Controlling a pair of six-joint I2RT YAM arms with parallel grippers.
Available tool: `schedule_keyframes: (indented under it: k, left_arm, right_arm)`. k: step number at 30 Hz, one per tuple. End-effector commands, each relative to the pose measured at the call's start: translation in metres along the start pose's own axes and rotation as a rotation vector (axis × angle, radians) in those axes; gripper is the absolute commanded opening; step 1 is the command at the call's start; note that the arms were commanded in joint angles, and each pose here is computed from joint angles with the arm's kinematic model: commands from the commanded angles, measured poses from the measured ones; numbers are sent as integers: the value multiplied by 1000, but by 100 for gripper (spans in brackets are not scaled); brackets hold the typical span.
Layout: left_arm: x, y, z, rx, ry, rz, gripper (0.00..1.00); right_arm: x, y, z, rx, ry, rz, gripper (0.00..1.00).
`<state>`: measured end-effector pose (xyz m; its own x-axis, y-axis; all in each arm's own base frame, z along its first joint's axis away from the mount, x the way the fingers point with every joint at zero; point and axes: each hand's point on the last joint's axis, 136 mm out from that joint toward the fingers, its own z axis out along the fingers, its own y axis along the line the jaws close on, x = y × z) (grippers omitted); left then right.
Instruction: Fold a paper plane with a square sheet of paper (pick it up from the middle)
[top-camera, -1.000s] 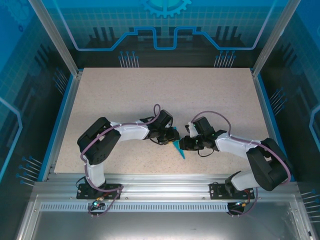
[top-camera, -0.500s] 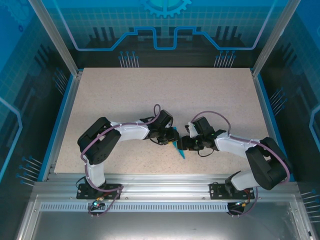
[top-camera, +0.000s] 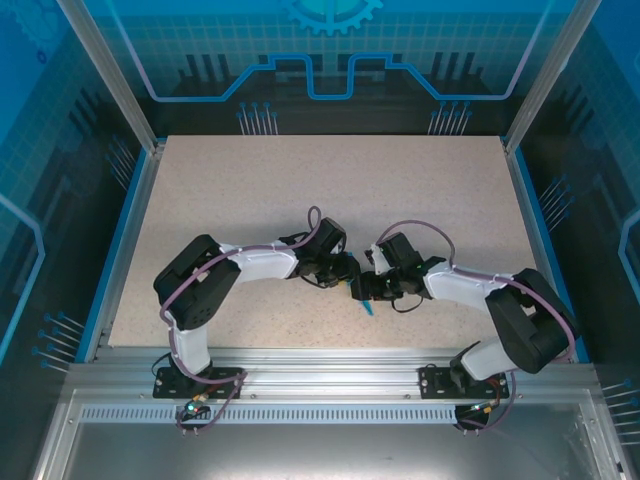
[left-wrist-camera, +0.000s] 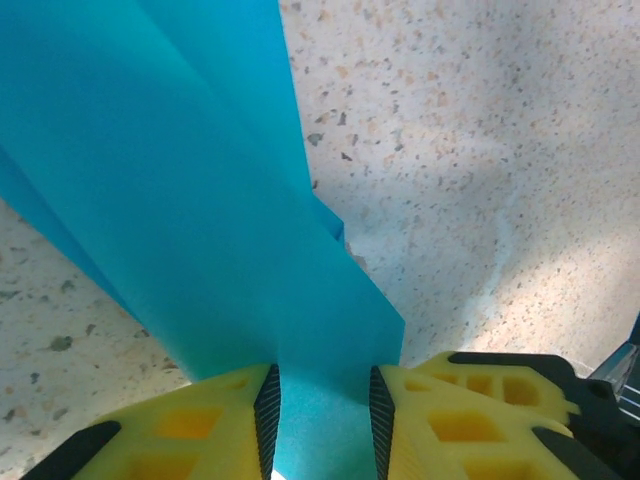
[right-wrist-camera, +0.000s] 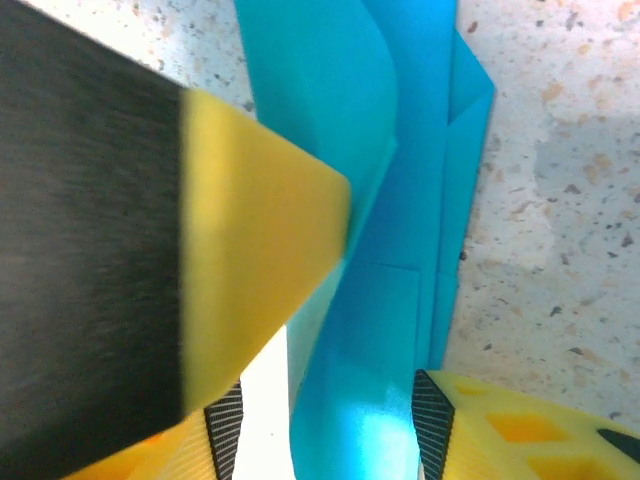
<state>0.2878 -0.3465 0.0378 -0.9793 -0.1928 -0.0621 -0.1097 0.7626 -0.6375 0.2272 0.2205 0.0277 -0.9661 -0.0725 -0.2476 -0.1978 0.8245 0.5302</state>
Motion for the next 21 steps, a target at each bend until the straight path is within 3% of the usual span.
schedule_keyframes:
  k: [1, 14, 21]
  left_arm:
    - [1, -17, -11, 54, -5, 22, 33]
    - [2, -10, -7, 23, 8, 20, 33]
    - [2, -10, -6, 25, 8, 20, 33]
  right_arm:
    - [1, -4, 3, 39, 11, -10, 49]
    - [-2, 4, 3, -39, -2, 22, 43]
    - [0, -7, 4, -12, 4, 44, 29]
